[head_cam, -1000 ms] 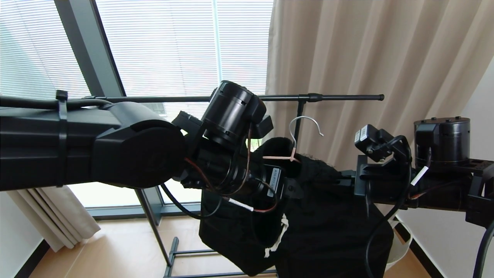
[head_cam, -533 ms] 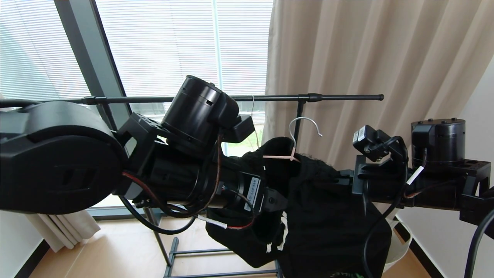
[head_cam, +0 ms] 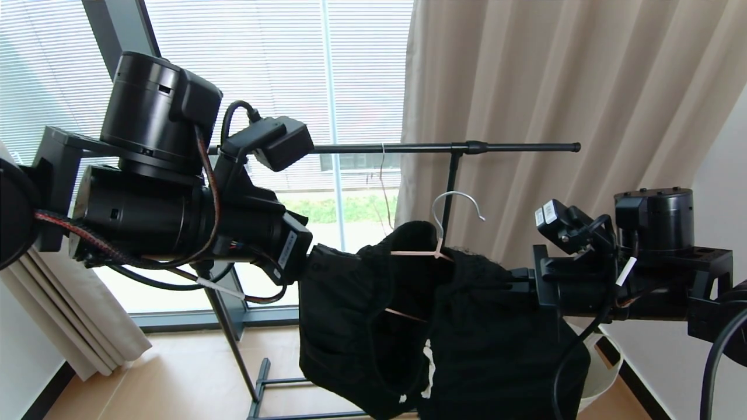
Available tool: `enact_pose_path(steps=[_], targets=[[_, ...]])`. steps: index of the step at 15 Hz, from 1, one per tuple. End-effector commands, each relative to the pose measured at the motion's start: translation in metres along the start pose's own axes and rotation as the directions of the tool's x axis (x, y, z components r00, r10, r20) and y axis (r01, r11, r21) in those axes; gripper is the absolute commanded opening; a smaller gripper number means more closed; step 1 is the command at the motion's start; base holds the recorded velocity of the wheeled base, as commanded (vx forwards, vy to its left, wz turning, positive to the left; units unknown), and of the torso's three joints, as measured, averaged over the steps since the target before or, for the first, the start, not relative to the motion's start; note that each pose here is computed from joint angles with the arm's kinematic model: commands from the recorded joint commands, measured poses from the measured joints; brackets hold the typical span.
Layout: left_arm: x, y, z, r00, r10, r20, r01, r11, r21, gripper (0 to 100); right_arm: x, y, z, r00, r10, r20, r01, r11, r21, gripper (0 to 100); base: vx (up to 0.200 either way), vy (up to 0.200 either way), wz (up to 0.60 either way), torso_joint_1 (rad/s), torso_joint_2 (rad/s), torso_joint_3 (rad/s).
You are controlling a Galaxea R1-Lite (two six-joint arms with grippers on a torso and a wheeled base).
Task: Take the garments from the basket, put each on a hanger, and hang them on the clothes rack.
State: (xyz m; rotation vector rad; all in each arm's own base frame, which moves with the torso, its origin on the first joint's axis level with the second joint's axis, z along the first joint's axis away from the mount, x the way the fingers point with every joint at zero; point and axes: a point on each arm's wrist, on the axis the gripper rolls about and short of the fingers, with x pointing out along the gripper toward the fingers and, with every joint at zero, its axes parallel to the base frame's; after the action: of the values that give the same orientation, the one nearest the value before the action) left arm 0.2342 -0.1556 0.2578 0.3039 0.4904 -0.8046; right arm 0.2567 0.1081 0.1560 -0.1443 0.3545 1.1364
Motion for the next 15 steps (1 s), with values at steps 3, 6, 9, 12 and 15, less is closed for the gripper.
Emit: enact_pose_path(steps=[3,6,9,12,15], targets=[[0.02,0.026,-0.029,0.985,-0.169,0.025,0.163,0.975,0.153,100,0.0,0.0,-0.003,1.0,0.016,-0.003,-0.016,1.0,0.003,0,0.0,0.0,0.0,0.0,0.0,0.0],[0.034,0.03,-0.037,0.953,-0.302,0.028,0.287,0.928,0.238,100,-0.001,0.001,-0.004,1.0,0.019,-0.005,-0.019,1.0,0.005,0,0.0,0.0,0.0,0.0,0.0,0.0],[0.051,0.036,-0.047,0.92,-0.392,0.019,0.354,0.85,0.391,100,-0.003,0.005,-0.004,0.998,0.056,0.01,-0.056,0.998,0.0,0,0.0,0.0,0.0,0.0,0.0,0.0],[0.07,0.04,-0.053,0.914,-0.405,-0.003,0.372,0.836,0.404,100,-0.006,0.009,-0.004,0.996,0.09,0.022,-0.09,0.996,-0.003,0,0.0,0.0,0.0,0.0,0.0,0.0],[0.081,0.042,-0.054,0.915,-0.403,0.012,0.364,0.837,0.408,100,-0.006,0.012,-0.005,0.994,0.108,0.024,-0.108,0.994,-0.008,0,0.0,0.0,0.0,0.0,0.0,0.0]])
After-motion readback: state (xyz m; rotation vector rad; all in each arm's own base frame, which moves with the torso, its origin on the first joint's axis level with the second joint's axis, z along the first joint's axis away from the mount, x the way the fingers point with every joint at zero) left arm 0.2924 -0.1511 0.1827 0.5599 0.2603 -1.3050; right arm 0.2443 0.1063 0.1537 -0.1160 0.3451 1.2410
